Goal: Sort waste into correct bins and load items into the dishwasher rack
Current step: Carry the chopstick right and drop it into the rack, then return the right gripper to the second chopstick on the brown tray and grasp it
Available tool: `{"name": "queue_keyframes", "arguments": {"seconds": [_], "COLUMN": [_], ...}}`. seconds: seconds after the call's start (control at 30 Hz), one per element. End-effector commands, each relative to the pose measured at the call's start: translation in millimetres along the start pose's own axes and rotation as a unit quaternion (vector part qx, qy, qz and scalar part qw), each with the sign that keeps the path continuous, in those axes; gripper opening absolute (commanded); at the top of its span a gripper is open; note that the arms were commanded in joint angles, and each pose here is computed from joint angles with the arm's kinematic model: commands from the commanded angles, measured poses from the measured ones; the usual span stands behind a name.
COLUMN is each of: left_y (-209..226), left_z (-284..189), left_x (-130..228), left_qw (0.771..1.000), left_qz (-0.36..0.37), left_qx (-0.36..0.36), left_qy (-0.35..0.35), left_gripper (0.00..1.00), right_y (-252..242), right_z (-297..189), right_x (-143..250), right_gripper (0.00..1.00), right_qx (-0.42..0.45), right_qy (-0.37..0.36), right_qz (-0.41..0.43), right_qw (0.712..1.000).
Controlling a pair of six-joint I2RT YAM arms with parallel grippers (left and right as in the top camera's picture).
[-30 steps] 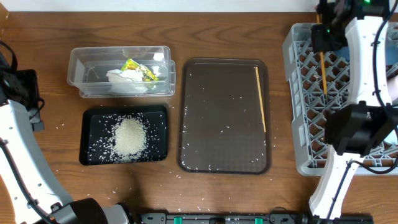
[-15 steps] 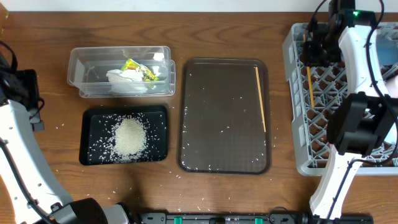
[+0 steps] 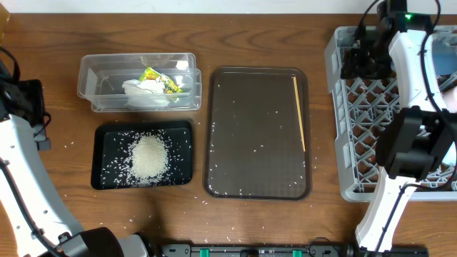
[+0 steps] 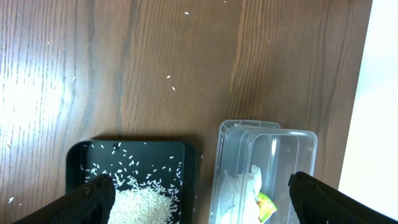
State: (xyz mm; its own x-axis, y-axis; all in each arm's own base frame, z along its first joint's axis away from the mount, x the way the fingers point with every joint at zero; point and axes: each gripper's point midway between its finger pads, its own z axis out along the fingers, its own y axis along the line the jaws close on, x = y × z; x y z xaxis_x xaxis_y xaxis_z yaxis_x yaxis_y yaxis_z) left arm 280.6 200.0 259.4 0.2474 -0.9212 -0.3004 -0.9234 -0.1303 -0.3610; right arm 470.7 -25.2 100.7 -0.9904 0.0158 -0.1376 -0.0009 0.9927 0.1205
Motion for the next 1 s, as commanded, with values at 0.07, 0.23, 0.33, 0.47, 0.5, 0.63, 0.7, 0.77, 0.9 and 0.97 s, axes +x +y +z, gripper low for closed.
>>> {"name": "queue_keyframes", "arguments": {"seconds": [0.07, 0.23, 0.33, 0.47, 0.5, 0.63, 0.7, 0.77, 0.9, 0.97], "left_y": [1, 1, 1, 1, 1, 1, 1, 1, 1, 1], "left_z": [0, 0, 0, 0, 0, 0, 0, 0, 0, 0], "left_x": [-3, -3, -3, -3, -3, -3, -3, -3, -3, -3], "left_qw": [1.0, 1.0, 1.0, 1.0, 1.0, 1.0, 1.0, 1.0, 1.0, 1.0], "left_qz": [-0.007, -0.007, -0.007, -0.007, -0.007, -0.007, -0.007, -0.007, -0.007, -0.007], "left_qx": [-0.003, -0.003, -0.003, -0.003, -0.003, -0.003, -0.003, -0.003, -0.003, -0.003], "left_qy": [-0.003, -0.003, -0.003, -0.003, -0.003, -0.003, -0.003, -0.003, -0.003, -0.003], "left_gripper": [0.92, 0.92, 0.92, 0.92, 0.92, 0.92, 0.92, 0.92, 0.92, 0.92], "right_y": [9, 47, 78, 112, 119, 135, 136, 143, 149, 143], "right_z": [-26, -61, -74, -66, -61, -32, -17, -2, 29, 40], "right_x": [0, 0, -1, -2, -2, -1, 1, 3, 7, 9], "right_gripper": [0.58, 0.58, 0.57, 0.55, 0.54, 0.55, 0.53, 0.5, 0.48, 0.47], "right_qx": [-0.008, -0.056, -0.087, -0.093, -0.091, -0.054, -0.029, -0.022, -0.004, 0.017], "right_qy": [-0.014, -0.046, -0.062, -0.062, -0.061, -0.054, -0.05, -0.047, -0.051, -0.053], "right_qz": [0.032, 0.007, -0.019, -0.057, -0.066, -0.082, -0.069, -0.066, -0.075, -0.062], "right_qw": [0.999, 0.997, 0.994, 0.992, 0.992, 0.994, 0.996, 0.996, 0.996, 0.997]}}
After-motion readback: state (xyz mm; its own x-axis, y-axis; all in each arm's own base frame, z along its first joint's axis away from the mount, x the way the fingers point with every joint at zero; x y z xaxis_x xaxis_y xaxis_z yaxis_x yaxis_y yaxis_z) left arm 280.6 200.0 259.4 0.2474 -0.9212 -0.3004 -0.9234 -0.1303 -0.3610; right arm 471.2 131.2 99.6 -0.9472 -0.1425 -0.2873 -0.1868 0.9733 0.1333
